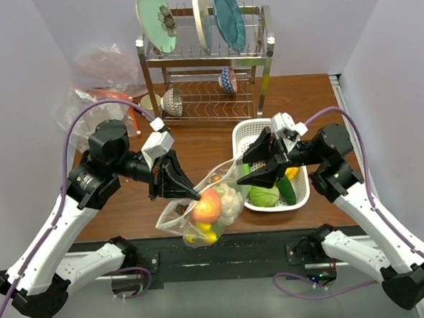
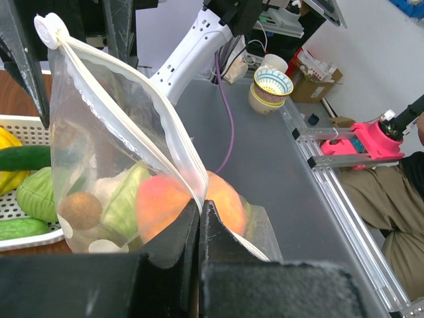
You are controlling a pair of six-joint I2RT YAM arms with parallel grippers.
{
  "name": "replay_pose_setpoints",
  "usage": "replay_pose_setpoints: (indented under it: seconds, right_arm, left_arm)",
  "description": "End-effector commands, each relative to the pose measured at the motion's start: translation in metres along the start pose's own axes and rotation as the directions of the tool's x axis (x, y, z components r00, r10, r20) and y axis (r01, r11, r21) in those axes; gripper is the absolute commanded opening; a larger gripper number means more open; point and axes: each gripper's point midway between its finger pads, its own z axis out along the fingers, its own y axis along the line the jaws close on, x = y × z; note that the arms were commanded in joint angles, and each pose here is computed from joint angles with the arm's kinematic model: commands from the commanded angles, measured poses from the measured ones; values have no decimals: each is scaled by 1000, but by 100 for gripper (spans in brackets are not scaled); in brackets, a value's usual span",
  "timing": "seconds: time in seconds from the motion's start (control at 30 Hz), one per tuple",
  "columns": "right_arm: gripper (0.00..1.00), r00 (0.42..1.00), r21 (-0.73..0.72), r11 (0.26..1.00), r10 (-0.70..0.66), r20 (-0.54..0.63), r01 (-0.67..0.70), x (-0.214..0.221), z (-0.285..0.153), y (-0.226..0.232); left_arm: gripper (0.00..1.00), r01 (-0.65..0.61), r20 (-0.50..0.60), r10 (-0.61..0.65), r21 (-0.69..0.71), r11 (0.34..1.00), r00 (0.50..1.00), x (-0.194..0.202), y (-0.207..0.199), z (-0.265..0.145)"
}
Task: Place the food in the zip-top bag and seal the zipper
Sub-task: Zip the zipper food storage bag.
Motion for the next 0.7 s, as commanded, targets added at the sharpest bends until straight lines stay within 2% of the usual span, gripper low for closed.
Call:
replay_pose_setpoints:
  seconds: [0.0,0.33,0.43,0.53,0.6,0.67]
  right_arm:
    - [56,999,-54,997,-44,27,46,-20,1,11]
    - [52,998,-24,999,-30,47,31,-30,5,2]
    - [43,999,-15,1000,-13,52,14,-31,7,-2]
    - [17,998,19,1000,9,56,-10,-31,8,-11]
    - [0,998,76,996,51,39,-54,-24,8,-24]
    - [0,996,167,982,79,34,-83,-17,8,-45]
  left_arm:
    - [0,-73,27,72,43,996,997,-14,-10,-2]
    - [0,-36,15,36,50,998,999,-6,-1,2]
    - [0,-20,10,20,46,999,1000,-2,4,3]
    - [0,-19,8,19,17,1000,1000,1,12,4]
    - [0,-10,0,10,-60,998,1000,5,28,4]
    - [0,33,-16,-37,-187,982,999,13,55,3]
